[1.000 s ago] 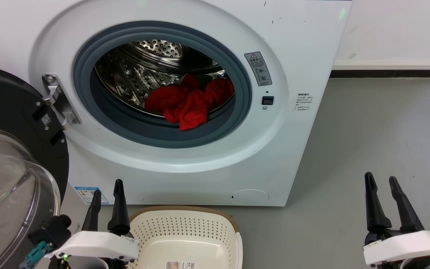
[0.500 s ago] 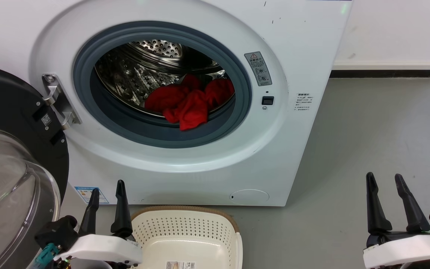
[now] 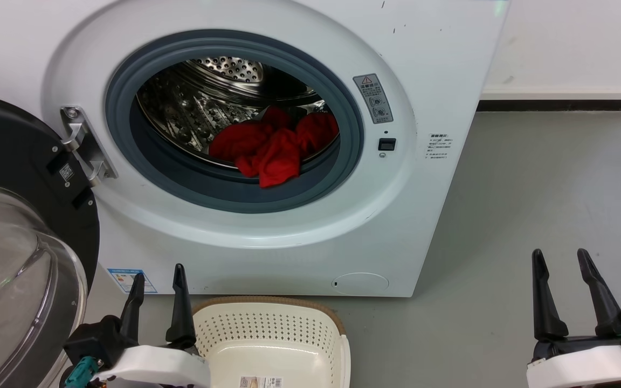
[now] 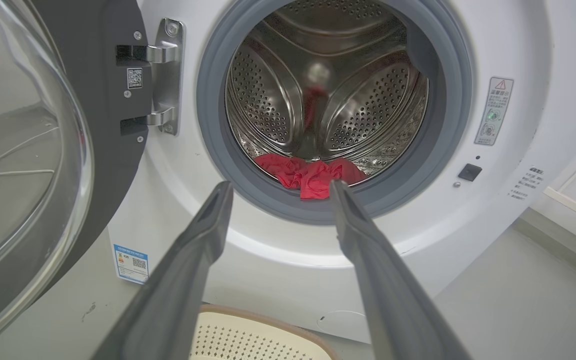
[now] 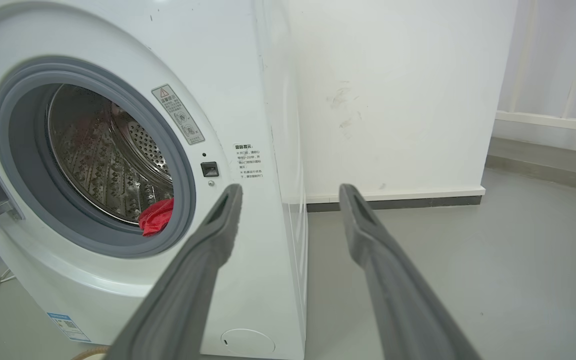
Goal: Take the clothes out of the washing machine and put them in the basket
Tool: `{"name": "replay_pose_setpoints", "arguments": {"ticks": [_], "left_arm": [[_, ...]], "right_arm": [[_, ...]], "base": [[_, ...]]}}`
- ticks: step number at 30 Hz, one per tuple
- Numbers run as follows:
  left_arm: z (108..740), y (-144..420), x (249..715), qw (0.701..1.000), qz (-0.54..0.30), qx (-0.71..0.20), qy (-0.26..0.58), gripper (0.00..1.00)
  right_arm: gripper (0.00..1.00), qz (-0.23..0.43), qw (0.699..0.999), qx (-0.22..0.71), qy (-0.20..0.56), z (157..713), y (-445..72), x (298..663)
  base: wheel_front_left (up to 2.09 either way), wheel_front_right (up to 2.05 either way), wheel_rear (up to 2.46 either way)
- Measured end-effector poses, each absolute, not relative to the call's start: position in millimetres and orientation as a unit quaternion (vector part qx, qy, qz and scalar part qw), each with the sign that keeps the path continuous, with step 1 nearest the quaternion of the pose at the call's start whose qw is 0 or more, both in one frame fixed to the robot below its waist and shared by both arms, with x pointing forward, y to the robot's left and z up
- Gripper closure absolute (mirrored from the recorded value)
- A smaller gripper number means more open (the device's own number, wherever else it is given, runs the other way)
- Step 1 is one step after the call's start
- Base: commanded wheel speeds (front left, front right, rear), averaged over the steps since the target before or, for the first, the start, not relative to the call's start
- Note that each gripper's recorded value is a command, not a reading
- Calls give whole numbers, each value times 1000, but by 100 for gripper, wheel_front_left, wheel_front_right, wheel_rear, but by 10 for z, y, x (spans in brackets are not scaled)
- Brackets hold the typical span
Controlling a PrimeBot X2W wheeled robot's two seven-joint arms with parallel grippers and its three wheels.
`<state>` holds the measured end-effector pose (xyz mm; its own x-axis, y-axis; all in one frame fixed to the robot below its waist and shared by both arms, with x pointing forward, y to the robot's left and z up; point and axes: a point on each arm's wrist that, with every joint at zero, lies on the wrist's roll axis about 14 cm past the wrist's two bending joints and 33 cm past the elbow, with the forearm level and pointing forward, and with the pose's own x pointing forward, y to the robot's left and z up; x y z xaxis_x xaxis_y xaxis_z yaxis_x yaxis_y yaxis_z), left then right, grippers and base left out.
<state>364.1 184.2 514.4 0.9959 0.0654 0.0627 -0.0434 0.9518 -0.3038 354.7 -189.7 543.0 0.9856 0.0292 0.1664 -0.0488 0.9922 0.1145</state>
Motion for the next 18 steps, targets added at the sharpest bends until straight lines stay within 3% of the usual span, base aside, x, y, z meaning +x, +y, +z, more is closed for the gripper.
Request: {"name": "replay_pose_setpoints", "arguments": {"ticks": [18], "left_arm": [[5128,1811,3602,995,20,-91,-43,0]], "right_arm": [[0,24,996,9,-88,5415,-1881,3492]], "base": [[0,0,0]]}}
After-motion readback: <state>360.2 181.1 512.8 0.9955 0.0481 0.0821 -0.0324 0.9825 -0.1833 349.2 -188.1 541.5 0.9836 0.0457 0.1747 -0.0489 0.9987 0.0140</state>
